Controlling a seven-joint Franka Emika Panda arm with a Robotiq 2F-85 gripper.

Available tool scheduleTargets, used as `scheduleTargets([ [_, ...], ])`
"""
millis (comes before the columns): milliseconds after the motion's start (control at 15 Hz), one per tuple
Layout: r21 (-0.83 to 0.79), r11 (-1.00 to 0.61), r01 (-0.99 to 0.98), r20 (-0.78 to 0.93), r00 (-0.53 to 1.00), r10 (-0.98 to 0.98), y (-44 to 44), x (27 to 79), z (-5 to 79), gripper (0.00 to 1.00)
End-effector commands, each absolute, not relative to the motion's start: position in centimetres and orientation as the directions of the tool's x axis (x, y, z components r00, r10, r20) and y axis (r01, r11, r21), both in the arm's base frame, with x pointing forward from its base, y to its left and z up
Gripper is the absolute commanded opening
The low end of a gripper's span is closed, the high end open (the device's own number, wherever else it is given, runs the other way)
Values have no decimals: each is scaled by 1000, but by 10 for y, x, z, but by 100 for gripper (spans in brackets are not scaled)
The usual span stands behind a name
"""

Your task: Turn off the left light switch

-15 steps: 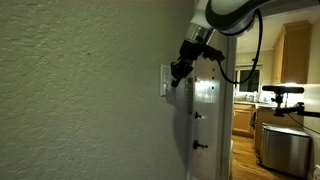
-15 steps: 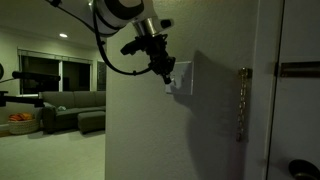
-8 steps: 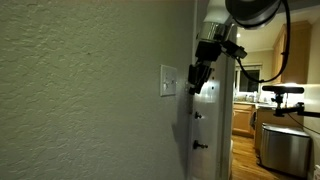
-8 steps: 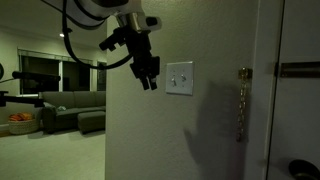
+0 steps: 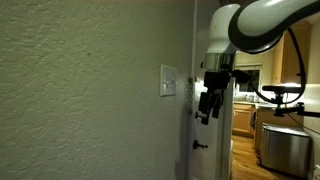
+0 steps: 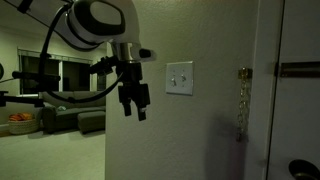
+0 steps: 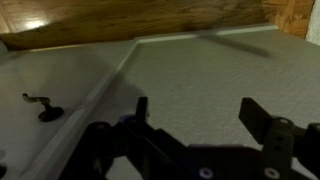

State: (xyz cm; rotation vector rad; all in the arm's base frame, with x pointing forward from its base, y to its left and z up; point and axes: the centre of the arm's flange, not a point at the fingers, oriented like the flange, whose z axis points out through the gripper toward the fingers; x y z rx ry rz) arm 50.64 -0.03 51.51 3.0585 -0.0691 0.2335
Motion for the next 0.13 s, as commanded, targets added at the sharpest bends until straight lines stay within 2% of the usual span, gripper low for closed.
scheduleTargets([
  [0,70,-996,-54,142,989,-43,0,505,509,100],
  [67,70,-996,-56,136,990,-46,0,504,506,100],
])
